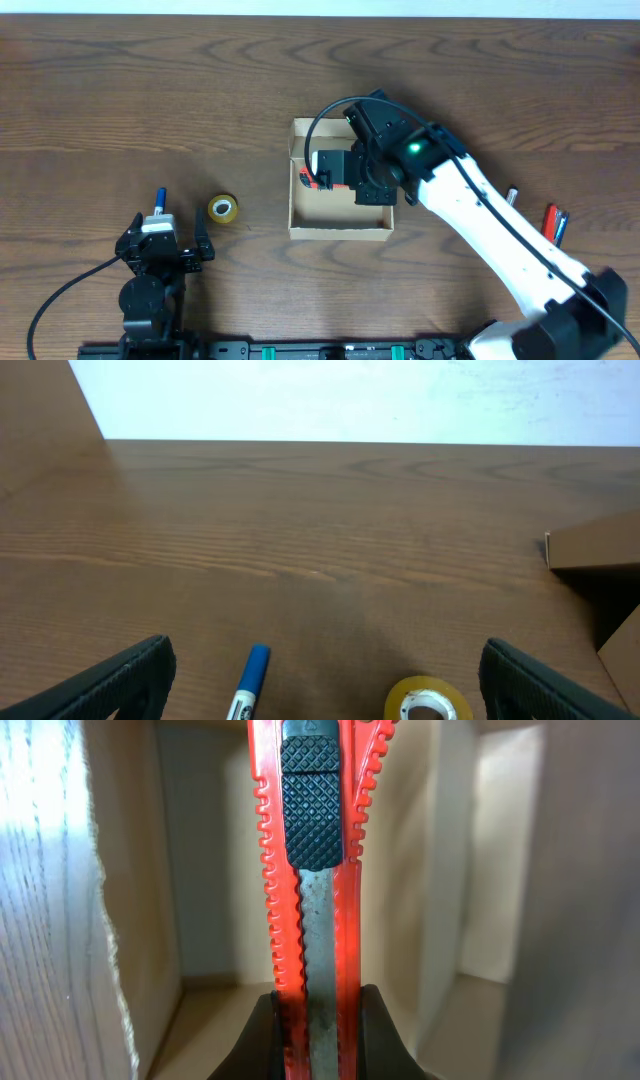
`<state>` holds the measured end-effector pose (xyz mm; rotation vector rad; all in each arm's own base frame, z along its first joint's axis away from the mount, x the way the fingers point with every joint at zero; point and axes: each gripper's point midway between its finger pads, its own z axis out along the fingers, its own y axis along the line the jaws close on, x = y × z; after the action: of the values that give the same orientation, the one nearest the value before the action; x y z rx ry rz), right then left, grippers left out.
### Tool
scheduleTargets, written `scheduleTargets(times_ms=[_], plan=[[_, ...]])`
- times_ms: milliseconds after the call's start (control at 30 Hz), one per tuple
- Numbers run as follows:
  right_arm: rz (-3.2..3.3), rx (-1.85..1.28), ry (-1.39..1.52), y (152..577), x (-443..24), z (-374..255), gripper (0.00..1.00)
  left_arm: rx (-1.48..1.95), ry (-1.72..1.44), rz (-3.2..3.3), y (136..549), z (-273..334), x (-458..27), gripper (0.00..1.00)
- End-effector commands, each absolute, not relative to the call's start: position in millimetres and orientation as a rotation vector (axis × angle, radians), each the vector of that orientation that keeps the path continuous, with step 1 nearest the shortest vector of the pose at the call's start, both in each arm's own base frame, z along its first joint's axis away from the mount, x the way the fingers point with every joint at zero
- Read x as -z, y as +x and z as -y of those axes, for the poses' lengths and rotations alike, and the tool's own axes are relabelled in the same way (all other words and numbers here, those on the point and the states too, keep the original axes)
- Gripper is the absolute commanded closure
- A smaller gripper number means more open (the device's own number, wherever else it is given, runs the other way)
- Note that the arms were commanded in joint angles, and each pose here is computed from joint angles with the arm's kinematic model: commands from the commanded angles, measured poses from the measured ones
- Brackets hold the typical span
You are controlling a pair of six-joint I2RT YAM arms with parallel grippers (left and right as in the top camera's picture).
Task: Pack container
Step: 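Carry the box cutter over the box and lower it inside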
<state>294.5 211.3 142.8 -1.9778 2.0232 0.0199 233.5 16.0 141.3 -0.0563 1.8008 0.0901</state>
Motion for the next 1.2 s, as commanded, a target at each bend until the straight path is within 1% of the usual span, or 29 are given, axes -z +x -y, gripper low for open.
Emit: scheduleTargets(times_ms=[0, 433, 700, 767, 800, 833, 933, 967, 1067, 1167], plan=[[-2.047, -0.084, -1.999, 298, -129, -217, 0.99, -0.093, -0.065, -1.836, 232, -17, -128, 0.04], [-2.204, -0.241, -2.069, 301, -51, -221, 0.99, -0.093, -0.065, -1.836, 232, -17, -128, 0.05], [-2.236, -0.27, -2.053, 306, -33, -224, 0.98, -0.093, -0.065, -1.836, 232, -17, -128, 0.05], [-2.248, -0.27, -2.04, 306, -33, -224, 0.95, -0.093, -0.065, -1.836, 232, -17, -128, 0.05], [-2.253, -0.27, -2.035, 306, -33, -224, 0.91, -0.093, -0.065, -1.836, 232, -17, -128, 0.05], [-2.262, -0.271, -2.026, 306, -33, -223, 0.84, -0.093, -0.065, -1.836, 232, -17, -128, 0.05], [-2.301, -0.275, -1.991, 305, -33, -223, 0.68, -0.093, -0.065, -1.836, 232, -17, -128, 0.05], [-2.308, -0.277, -1.99, 304, -33, -222, 0.64, -0.093, -0.065, -1.836, 232, -17, -128, 0.04], [-2.34, -0.282, -1.973, 301, -37, -220, 0.62, -0.093, -0.065, -1.836, 232, -17, -128, 0.05], [-2.396, -0.277, -1.864, 304, -51, -220, 0.62, -0.093, -0.065, -1.836, 232, -17, -128, 0.05]])
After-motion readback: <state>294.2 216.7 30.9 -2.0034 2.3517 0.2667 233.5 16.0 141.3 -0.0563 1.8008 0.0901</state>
